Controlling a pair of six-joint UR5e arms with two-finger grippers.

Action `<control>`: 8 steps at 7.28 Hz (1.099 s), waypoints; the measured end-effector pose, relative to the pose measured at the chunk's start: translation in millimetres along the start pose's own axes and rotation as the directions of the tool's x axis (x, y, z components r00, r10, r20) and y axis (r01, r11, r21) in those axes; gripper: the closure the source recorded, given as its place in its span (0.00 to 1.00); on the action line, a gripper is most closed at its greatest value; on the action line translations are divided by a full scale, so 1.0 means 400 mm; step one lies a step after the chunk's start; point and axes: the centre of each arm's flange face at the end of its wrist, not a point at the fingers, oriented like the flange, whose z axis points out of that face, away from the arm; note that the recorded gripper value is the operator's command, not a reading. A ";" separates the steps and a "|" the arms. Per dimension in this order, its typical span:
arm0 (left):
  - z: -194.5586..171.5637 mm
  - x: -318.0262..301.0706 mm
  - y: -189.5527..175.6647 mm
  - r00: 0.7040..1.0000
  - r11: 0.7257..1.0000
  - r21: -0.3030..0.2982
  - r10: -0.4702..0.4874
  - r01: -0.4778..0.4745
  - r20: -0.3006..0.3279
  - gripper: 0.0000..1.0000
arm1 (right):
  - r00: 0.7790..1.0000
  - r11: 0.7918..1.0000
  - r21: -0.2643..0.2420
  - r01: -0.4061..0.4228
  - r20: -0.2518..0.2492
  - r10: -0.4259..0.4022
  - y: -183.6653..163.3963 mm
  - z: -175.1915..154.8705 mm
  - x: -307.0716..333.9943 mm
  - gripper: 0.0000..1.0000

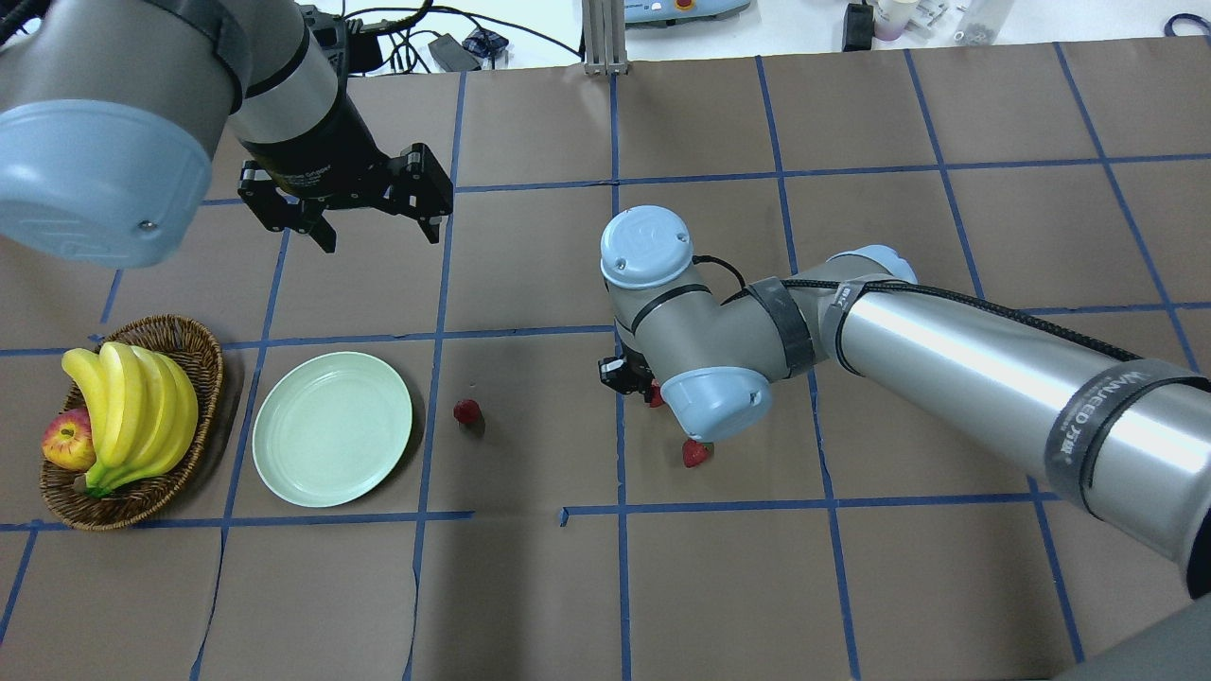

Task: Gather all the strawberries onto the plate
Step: 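Set the strawberry down next to the first one with the right gripper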

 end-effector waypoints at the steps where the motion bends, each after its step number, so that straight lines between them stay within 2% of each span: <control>1: -0.001 0.000 0.000 1.000 1.000 0.000 0.000 0.000 0.000 0.00 | 0.995 0.999 0.012 -0.051 0.091 0.049 -0.004 -0.015 -0.033 1.00; 2: -0.002 0.000 0.000 1.000 1.000 0.001 0.000 0.000 -0.001 0.00 | 0.987 0.997 0.008 -0.073 0.146 0.071 0.006 -0.012 -0.072 0.97; 3: -0.004 0.000 0.001 1.000 1.000 0.003 0.000 0.000 -0.001 0.00 | 0.982 0.997 0.000 -0.078 0.171 0.077 0.024 0.010 -0.112 0.01; 5: -0.004 0.000 0.002 1.000 1.000 0.003 0.000 0.000 -0.001 0.00 | 0.981 0.998 0.002 -0.062 0.185 0.061 0.051 0.037 -0.156 0.00; 6: -0.005 -0.001 0.003 1.000 1.000 0.003 0.000 0.000 -0.001 0.00 | 0.987 0.999 0.007 -0.053 0.153 0.052 0.059 0.026 -0.153 0.00; 7: -0.005 -0.001 0.003 1.000 1.000 0.003 0.000 0.000 0.000 0.00 | 0.996 0.999 -0.002 -0.038 0.081 0.038 0.065 -0.001 -0.132 0.00; 8: -0.005 -0.001 0.002 1.000 1.000 0.003 0.000 0.000 0.000 0.00 | 1.000 0.999 -0.034 -0.012 -0.007 0.012 0.070 -0.028 -0.090 0.00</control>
